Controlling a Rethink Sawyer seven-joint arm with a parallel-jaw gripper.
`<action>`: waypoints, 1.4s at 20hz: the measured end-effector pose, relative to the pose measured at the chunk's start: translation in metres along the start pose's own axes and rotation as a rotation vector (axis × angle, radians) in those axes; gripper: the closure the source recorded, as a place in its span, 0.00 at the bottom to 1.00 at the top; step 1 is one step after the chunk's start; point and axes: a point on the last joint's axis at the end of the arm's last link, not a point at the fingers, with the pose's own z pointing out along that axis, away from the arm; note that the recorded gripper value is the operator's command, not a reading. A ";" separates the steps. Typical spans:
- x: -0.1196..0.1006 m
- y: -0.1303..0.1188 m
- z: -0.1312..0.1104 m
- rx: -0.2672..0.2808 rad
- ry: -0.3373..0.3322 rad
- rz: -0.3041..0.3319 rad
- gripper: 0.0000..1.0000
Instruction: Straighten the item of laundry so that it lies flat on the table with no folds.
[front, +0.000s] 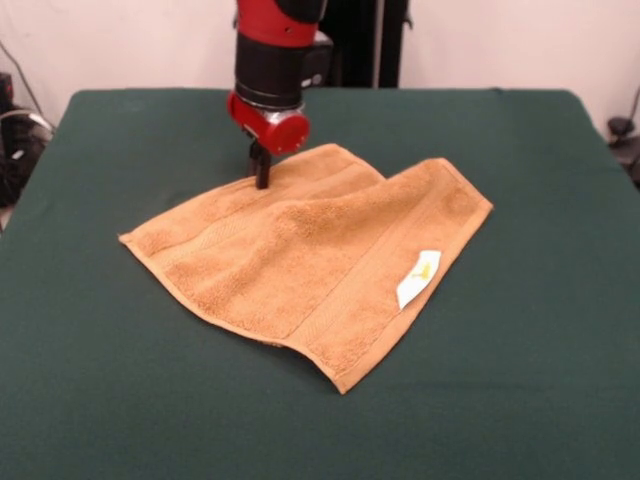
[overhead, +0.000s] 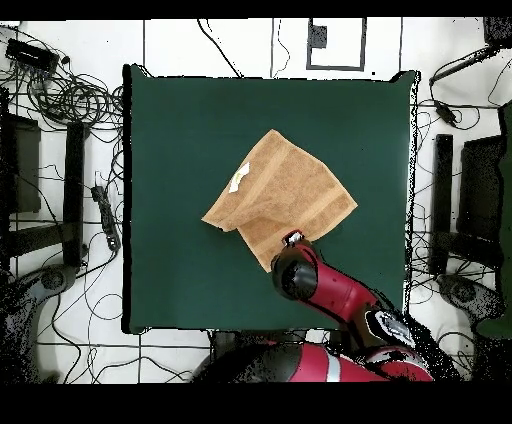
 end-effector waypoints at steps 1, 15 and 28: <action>0.000 -0.001 0.000 0.000 0.004 0.002 1.00; -0.033 -0.016 -0.039 0.028 0.119 0.008 1.00; -0.074 -0.071 -0.040 0.062 0.126 0.046 0.00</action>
